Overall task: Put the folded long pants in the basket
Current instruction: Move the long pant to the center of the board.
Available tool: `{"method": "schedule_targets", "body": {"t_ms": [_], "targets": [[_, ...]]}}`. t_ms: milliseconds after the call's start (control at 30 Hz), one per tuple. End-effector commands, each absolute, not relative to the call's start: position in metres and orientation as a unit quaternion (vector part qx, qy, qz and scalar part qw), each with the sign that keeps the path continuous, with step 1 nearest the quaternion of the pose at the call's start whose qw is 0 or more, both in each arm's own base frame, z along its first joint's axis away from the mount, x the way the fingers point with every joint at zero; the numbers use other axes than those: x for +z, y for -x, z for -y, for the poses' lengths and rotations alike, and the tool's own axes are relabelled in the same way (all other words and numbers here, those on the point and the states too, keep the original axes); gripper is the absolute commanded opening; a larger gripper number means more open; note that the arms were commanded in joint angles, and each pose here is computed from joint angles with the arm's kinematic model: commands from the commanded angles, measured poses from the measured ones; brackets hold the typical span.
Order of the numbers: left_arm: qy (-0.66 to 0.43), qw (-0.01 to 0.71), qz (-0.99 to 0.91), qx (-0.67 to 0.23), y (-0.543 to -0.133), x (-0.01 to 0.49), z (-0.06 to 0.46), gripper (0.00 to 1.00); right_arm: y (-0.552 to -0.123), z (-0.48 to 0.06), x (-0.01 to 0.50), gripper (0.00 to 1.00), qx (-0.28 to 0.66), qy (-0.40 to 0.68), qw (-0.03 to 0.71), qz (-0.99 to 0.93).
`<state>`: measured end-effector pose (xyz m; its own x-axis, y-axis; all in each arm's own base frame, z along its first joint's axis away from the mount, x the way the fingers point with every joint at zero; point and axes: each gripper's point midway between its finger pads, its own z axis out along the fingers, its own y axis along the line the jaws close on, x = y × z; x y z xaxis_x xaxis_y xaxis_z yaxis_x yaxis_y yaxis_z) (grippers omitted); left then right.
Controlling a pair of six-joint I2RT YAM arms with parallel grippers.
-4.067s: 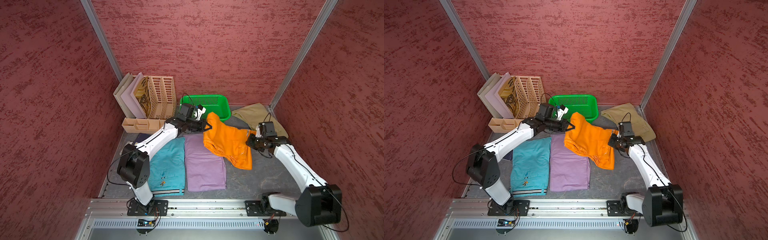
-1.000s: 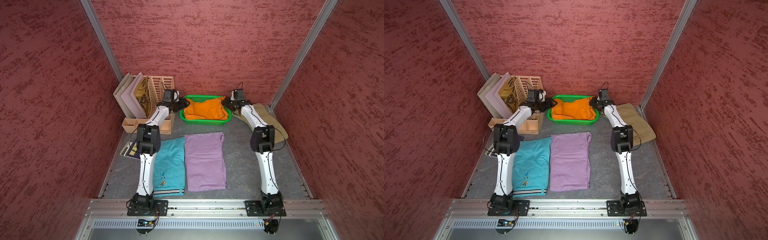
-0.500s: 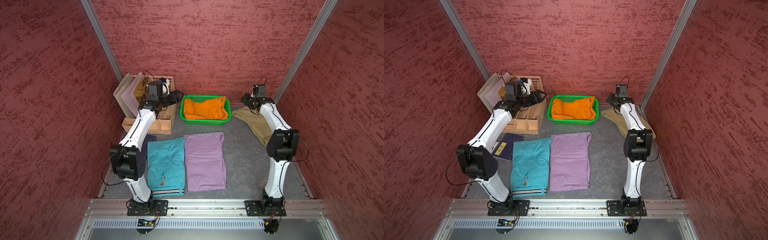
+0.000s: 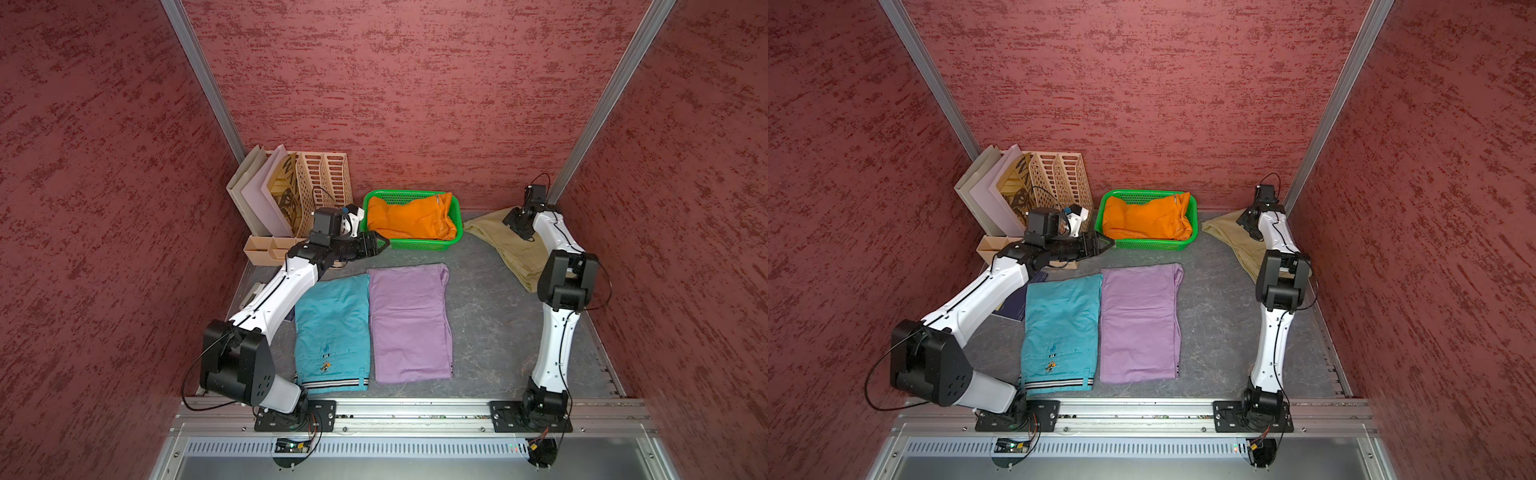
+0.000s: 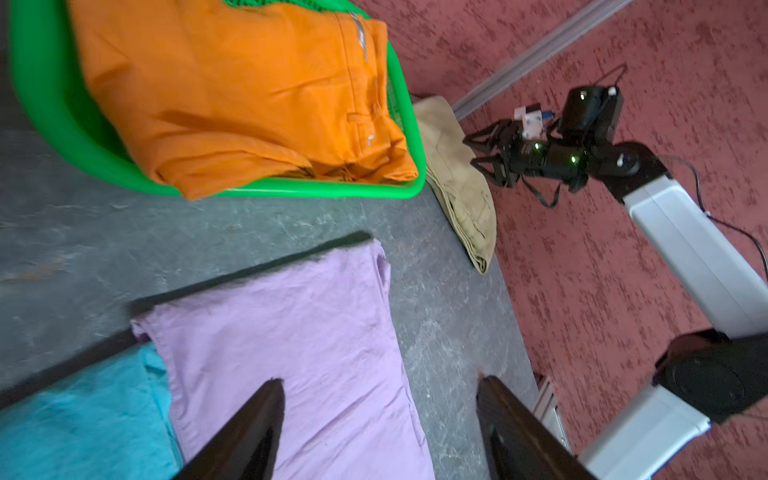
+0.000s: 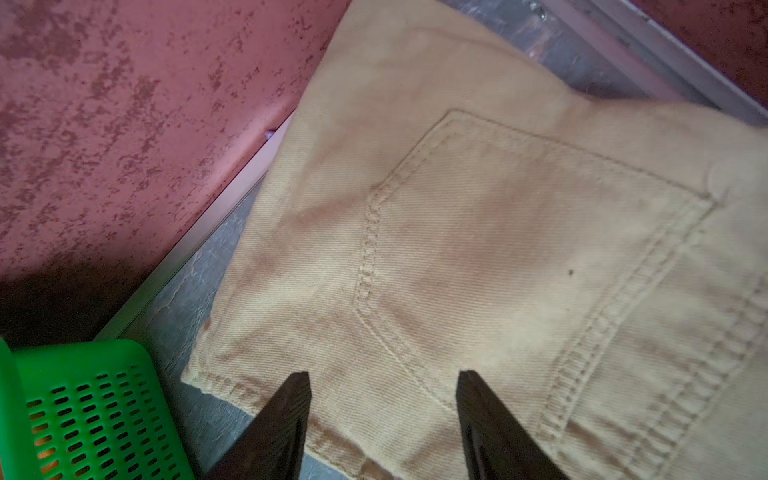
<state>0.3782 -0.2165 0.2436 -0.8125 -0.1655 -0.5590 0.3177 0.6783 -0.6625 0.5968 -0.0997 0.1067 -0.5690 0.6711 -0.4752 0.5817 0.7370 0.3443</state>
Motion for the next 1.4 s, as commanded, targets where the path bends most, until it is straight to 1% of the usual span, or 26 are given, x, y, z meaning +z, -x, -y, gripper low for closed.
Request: {"method": "schedule_targets", "body": {"t_ms": [0, 200, 567, 900, 1167, 1367], "targets": [[-0.085, 0.296, -0.855, -0.417, -0.360, 0.247, 0.237, 0.76, -0.595, 0.113, 0.103, 0.62, 0.053, -0.360, 0.292, -0.884], [-0.095, 0.279, -0.859, -0.418, -0.353, 0.237, 0.248, 0.76, -0.590, 0.118, 0.087, 0.62, 0.049, -0.361, 0.275, -0.890], [-0.098, 0.258, -0.866, -0.417, -0.353, 0.226, 0.255, 0.76, -0.589, 0.120, 0.093, 0.62, 0.046, -0.349, 0.281, -0.892], [-0.111, 0.244, -0.863, -0.428, -0.351, 0.220, 0.267, 0.75, -0.588, 0.121, 0.088, 0.63, 0.042, -0.341, 0.271, -0.899], [-0.123, 0.231, -0.867, -0.425, -0.346, 0.217, 0.274, 0.74, -0.585, 0.134, 0.084, 0.63, 0.034, -0.347, 0.268, -0.898], [-0.122, 0.233, -0.867, -0.422, -0.347, 0.215, 0.273, 0.75, -0.580, 0.137, 0.056, 0.63, 0.022, -0.350, 0.227, -0.909]]}}
